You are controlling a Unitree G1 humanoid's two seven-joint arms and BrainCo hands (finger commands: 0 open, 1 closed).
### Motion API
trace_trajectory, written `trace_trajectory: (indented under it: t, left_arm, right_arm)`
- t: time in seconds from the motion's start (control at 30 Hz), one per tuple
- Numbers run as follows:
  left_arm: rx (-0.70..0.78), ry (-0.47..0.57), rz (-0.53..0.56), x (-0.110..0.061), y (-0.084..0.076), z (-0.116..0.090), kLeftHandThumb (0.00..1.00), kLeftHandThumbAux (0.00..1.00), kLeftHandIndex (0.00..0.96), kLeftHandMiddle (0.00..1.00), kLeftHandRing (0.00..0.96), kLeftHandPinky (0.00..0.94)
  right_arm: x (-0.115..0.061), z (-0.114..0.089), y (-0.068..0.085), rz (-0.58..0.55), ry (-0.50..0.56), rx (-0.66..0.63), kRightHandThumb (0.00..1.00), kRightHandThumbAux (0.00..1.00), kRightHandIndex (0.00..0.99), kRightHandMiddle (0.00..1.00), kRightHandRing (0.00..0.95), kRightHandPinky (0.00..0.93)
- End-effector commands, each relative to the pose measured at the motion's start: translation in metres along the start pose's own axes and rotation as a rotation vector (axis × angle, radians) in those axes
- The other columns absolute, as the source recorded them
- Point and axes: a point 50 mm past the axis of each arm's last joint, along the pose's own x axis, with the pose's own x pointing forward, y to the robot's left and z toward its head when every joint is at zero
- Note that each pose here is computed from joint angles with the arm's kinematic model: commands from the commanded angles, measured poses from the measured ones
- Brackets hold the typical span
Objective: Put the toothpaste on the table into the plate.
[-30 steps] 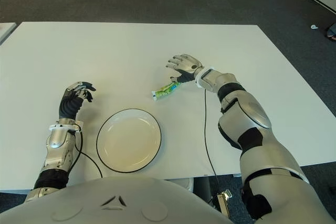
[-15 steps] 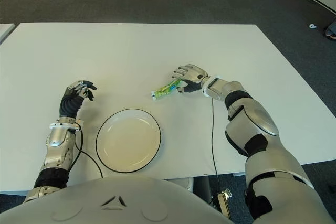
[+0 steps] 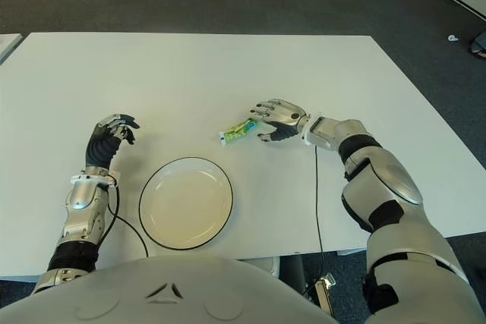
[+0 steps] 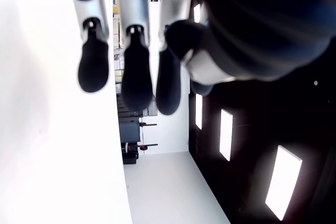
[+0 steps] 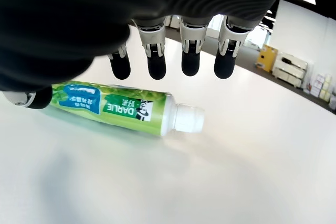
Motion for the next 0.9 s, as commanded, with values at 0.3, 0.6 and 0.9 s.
trace_trajectory:
  t: [0.3, 0.6, 0.9]
  left_arm:
    - [-0.016, 0.001, -0.019, 0.002, -0.003, 0.001, 0.835, 0.674, 0.421, 0.504, 0.653, 0.650]
    - [-0.021, 0.005, -0.016, 0.000, -0.003, 0.002, 0.836, 0.674, 0.422, 0.506, 0.654, 0.646]
    - [-0.028, 0.019, -0.005, -0.002, -0.003, 0.003, 0.836, 0.673, 0.422, 0.505, 0.654, 0.653]
  right_arm:
    - [0.001, 0.007, 0.002, 0.001, -0.014, 0.063, 0.545, 0.164, 0.000, 0.000, 0.000, 0.000]
    - [0.004, 0.011, 0.001, -0.018, -0.020, 0.068, 0.542, 0.150, 0.000, 0.000, 0.000, 0.000]
    - [0.010, 0.013, -0.002, -0.051, -0.017, 0.034, 0.536, 0.142, 0.000, 0.000, 0.000, 0.000]
